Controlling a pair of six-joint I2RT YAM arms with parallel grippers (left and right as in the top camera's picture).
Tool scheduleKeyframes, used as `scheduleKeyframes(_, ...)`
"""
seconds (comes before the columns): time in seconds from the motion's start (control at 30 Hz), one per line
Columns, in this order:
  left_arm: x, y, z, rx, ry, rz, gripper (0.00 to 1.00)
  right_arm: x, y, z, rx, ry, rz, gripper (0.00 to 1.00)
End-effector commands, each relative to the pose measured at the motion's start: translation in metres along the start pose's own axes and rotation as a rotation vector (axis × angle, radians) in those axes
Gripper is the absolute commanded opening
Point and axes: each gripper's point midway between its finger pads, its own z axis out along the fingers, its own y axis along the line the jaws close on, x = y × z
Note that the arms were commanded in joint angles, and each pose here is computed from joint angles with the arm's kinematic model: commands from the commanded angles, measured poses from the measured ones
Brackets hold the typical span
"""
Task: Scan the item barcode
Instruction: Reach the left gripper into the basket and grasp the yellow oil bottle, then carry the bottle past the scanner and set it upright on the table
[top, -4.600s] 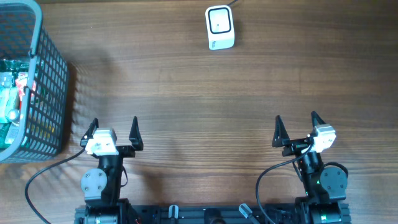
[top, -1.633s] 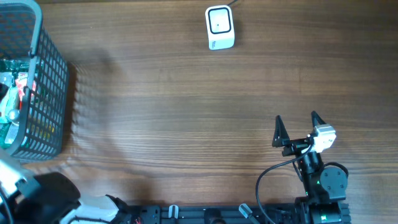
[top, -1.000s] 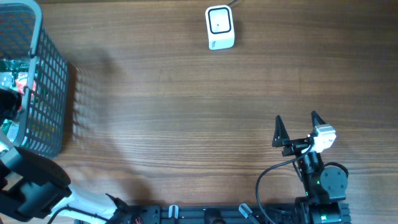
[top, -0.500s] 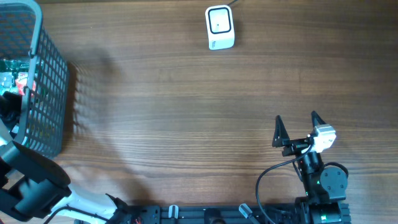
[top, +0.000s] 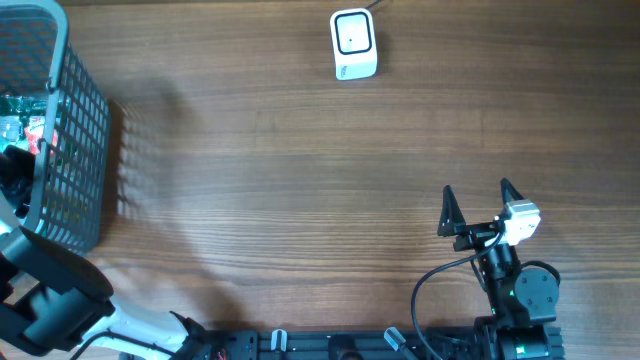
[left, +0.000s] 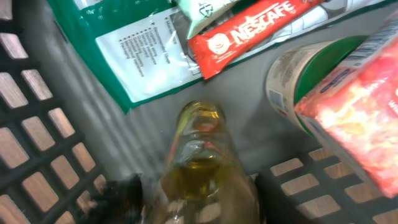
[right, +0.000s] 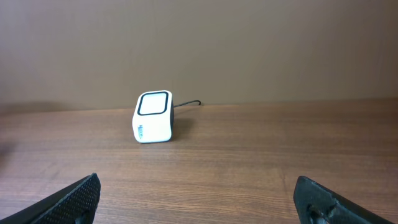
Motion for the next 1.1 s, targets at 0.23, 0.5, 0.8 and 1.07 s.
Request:
scheduleKeyframes(0.23,-0.007,-0.004,-0.017,0.042,-0.042,-0.003,0.21,-0.001,0.0,0.0,0.001,-0.008,0.004,1.0)
scheduleKeyframes(0.5,-0.038,0.003,-0.13,0.127,-0.35,-0.04,0.25,-0.001,0.0,0.0,0.001,-0.008,0.003,1.0)
scheduleKeyframes(0.8,-0.04,-0.005,-0.293,0.385,-0.71,-0.034,0.25,-0.001,0.0,0.0,0.001,-0.008,0.004,1.0)
scheduleKeyframes(1.07,0.033,-0.072,-0.345,0.58,-0.725,0.2,0.26,-0.001,0.0,0.0,0.001,-0.008,0.004,1.0)
